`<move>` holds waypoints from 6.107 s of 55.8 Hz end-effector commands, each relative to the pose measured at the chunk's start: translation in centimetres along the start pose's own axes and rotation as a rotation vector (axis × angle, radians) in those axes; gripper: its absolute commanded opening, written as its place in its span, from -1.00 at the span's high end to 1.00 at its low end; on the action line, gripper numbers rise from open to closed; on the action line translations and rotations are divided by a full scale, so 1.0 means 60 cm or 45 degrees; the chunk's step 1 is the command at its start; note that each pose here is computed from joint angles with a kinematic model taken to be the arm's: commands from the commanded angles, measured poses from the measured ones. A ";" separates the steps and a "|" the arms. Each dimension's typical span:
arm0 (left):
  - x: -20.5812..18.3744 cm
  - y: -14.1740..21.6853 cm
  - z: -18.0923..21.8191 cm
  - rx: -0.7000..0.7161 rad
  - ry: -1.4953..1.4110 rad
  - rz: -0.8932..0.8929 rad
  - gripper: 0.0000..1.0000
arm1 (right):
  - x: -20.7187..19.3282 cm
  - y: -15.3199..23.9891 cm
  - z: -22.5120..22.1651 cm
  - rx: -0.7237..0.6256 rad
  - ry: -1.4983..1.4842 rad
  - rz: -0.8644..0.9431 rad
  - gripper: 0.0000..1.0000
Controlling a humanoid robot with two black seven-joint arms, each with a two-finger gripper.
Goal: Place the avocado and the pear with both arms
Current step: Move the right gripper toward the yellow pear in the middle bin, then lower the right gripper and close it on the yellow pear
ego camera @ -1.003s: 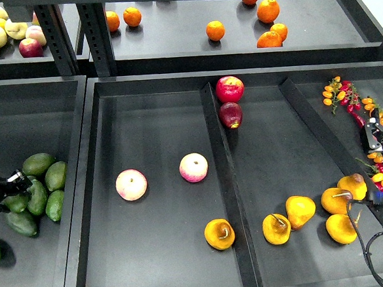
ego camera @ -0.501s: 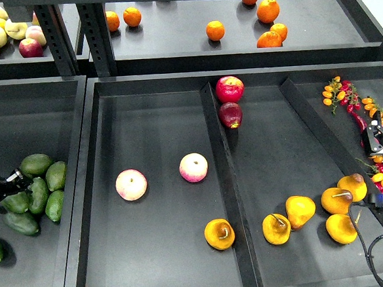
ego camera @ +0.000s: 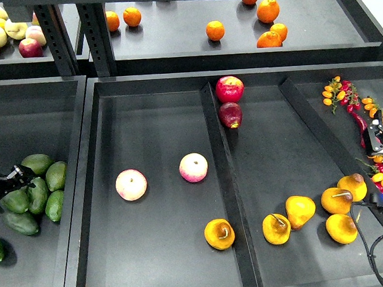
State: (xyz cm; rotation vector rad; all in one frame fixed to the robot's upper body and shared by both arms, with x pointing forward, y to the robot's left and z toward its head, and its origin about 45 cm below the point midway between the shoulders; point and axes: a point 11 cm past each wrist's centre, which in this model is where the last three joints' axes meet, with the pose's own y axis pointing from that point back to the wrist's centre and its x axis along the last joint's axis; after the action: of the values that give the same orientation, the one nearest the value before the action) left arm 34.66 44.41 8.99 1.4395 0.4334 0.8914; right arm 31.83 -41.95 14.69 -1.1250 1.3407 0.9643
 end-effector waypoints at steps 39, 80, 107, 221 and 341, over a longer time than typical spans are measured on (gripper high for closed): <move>0.019 0.010 0.012 -0.012 0.016 0.035 -0.98 | -0.057 -0.022 0.012 -0.359 0.173 -0.230 -0.99; 0.006 0.007 0.063 -0.070 0.022 0.021 -0.99 | -0.049 -0.030 0.144 -1.344 0.877 -0.118 -0.99; -0.006 0.002 0.079 -0.081 0.016 0.009 -0.98 | -0.020 -0.009 0.236 -1.776 1.153 -0.093 -0.99; -0.018 0.008 0.122 -0.151 0.017 -0.012 -0.99 | 0.114 0.076 0.327 -2.323 1.517 0.074 -0.99; -0.009 0.014 0.127 -0.173 0.052 -0.005 -0.99 | 0.156 0.095 0.383 -2.383 1.577 0.113 -0.63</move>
State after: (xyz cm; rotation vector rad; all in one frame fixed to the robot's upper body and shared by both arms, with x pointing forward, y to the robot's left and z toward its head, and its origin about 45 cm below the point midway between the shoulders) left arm 39.74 38.98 10.70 1.3020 0.3953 0.9310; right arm 31.65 -18.98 3.22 -3.4951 0.9679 1.6831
